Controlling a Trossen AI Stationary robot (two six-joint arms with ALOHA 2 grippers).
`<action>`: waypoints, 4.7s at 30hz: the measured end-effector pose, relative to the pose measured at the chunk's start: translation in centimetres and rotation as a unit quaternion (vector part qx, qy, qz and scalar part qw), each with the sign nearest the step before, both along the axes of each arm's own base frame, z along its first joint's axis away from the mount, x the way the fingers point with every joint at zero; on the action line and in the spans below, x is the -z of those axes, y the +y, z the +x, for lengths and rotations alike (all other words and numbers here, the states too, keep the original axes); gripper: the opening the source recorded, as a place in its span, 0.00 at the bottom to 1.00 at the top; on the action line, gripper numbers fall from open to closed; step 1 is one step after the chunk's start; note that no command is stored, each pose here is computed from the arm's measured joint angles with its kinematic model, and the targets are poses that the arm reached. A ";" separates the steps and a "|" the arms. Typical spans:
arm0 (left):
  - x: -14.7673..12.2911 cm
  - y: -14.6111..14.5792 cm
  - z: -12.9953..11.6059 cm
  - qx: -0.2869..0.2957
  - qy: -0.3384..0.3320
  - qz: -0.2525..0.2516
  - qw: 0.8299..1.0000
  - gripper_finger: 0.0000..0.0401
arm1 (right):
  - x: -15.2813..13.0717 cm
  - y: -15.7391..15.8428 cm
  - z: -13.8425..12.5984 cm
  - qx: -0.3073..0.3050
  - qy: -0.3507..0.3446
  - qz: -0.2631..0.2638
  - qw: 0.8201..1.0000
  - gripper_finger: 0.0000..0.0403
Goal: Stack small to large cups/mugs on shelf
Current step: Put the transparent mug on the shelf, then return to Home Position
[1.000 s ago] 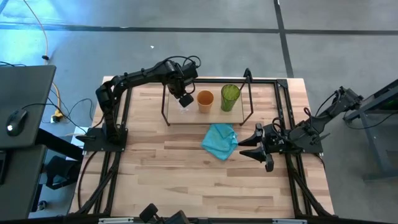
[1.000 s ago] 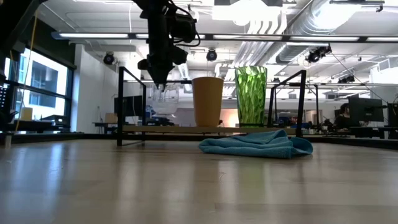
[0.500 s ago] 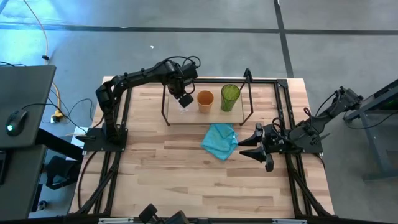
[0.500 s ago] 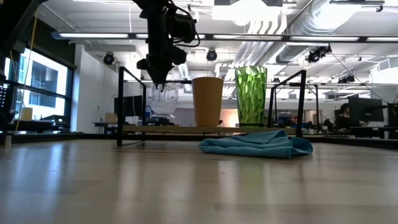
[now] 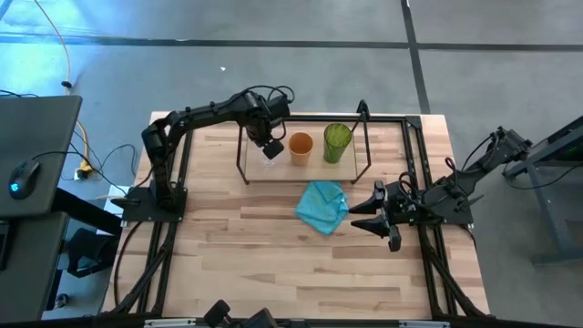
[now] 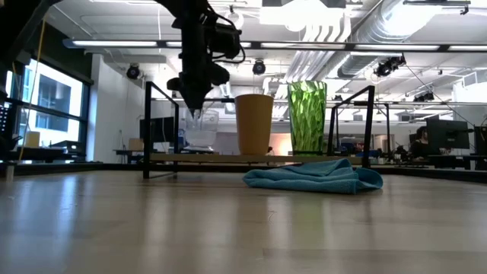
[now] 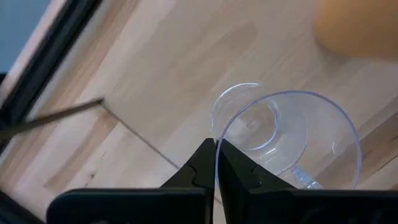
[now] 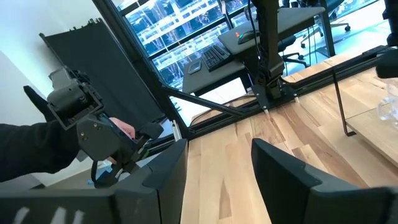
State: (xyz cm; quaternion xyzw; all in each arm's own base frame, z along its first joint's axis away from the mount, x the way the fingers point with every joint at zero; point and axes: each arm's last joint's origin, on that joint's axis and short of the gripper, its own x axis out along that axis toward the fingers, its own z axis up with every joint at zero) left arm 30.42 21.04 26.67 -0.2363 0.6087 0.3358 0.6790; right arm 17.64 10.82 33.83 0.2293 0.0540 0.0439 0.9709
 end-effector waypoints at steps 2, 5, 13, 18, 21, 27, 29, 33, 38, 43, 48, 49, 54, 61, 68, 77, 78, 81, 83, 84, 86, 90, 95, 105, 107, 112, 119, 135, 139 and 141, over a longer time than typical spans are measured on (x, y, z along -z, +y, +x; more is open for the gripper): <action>0.3 -0.1 -0.1 -0.002 0.007 -0.005 1.000 0.00 | 0.0 0.0 0.0 0.000 0.000 0.000 1.000 0.43; 0.9 -0.2 -0.3 -0.001 0.016 -0.011 1.000 0.00 | 0.0 0.0 0.0 0.000 0.000 0.000 1.000 0.43; 1.6 -0.3 -0.3 -0.002 0.004 -0.017 1.000 0.00 | 0.0 0.0 0.0 0.000 0.001 -0.005 1.000 0.43; 1.4 -0.1 -0.1 -0.002 0.002 -0.011 1.000 0.00 | 0.1 0.0 0.0 0.000 0.003 -0.006 1.000 0.43; 1.4 -0.1 -0.1 -0.002 0.000 -0.009 1.000 0.00 | 0.1 0.0 0.0 0.000 0.003 -0.006 1.000 0.43; 1.4 -0.1 -0.1 0.001 0.001 -0.007 1.000 0.00 | 0.1 0.0 0.0 0.000 0.003 -0.006 1.000 0.43; 1.4 0.0 -0.1 0.001 0.001 -0.007 1.000 0.00 | 0.1 0.0 0.0 0.000 0.003 -0.006 1.000 0.43; 1.4 0.0 -0.1 0.000 0.002 -0.005 1.000 0.02 | 0.1 0.0 0.0 0.000 0.003 -0.006 1.000 0.43; 1.4 0.0 -0.1 -0.001 0.010 0.006 1.000 0.06 | 0.1 0.0 0.0 -0.001 0.003 -0.006 1.000 0.43; 1.4 0.1 -0.1 0.006 0.014 0.010 1.000 0.10 | 0.1 0.0 0.0 -0.003 0.004 -0.001 1.000 0.43; 1.4 0.1 -0.1 0.010 0.015 0.009 1.000 0.12 | 0.1 0.0 0.0 -0.004 0.004 -0.002 1.000 0.43; 1.4 0.1 -0.1 0.012 0.016 0.009 1.000 0.12 | 0.1 0.0 0.0 -0.004 0.005 -0.002 1.000 0.43; 1.4 0.0 -0.2 0.020 0.018 0.006 1.000 0.14 | 0.1 0.0 0.0 -0.004 0.007 -0.004 1.000 0.43; 1.4 0.0 -0.1 0.022 0.013 0.000 1.000 0.20 | 0.2 0.0 0.0 -0.004 0.009 -0.006 1.000 0.43; 1.4 -0.1 -0.1 0.026 0.009 -0.005 1.000 0.28 | 0.2 0.0 0.0 -0.004 0.009 -0.006 1.000 0.43; 1.4 -0.1 -0.1 0.026 0.009 -0.005 1.000 0.42 | 0.2 0.0 0.0 -0.004 0.009 -0.006 1.000 0.43; 1.4 -0.1 -0.1 0.026 0.009 -0.005 1.000 0.43 | 0.2 0.0 0.0 -0.004 0.009 -0.006 1.000 0.43; 1.4 -0.1 -0.1 0.027 0.008 -0.007 1.000 0.45 | 0.2 0.0 0.0 -0.004 0.009 -0.006 1.000 0.43; 1.2 -0.2 -0.2 0.027 0.006 -0.007 1.000 0.45 | 0.2 0.0 0.0 -0.004 0.009 -0.006 1.000 0.43; 1.1 -0.2 -0.2 0.027 0.004 -0.006 1.000 0.45 | 0.2 0.0 0.0 -0.004 0.009 -0.006 1.000 0.43; 0.4 -0.2 -0.2 0.028 -0.001 -0.002 1.000 0.45 | 0.2 0.0 0.0 -0.004 0.010 -0.006 1.000 0.43; -1.7 -0.1 -0.1 0.035 -0.012 0.008 0.999 0.44 | 0.2 0.0 0.0 -0.005 0.009 -0.015 1.000 0.43; -5.7 -0.1 -0.1 0.038 -0.042 0.031 0.998 0.43 | 0.2 0.0 0.0 -0.005 0.008 -0.018 1.000 0.43; -16.7 -1.8 -2.5 0.053 -0.140 0.110 0.983 0.42 | 0.2 0.0 0.0 -0.005 0.008 -0.020 1.000 0.43; -18.2 -2.7 -3.6 0.064 -0.181 0.132 0.973 0.42 | 0.2 0.0 0.0 -0.004 0.006 -0.028 1.000 0.43; -22.2 -5.7 -7.5 0.084 -0.269 0.170 0.944 0.41 | -0.1 -0.3 -0.2 0.009 -0.007 -0.060 0.998 0.43; -27.4 -9.6 -12.5 0.114 -0.390 0.258 0.877 0.41 | -1.5 -1.9 -1.1 0.049 -0.049 -0.117 0.991 0.43; -31.1 -15.0 -19.2 0.236 -0.532 0.260 0.771 0.42 | -4.3 -5.8 -4.3 0.116 -0.124 -0.192 0.967 0.43; -31.2 -15.1 -19.5 0.244 -0.535 0.257 0.767 0.42 | -4.7 -6.4 -5.0 0.129 -0.135 -0.200 0.962 0.43; -31.2 -15.1 -19.4 0.244 -0.534 0.257 0.768 0.42 | -4.8 -6.6 -5.3 0.132 -0.140 -0.198 0.961 0.43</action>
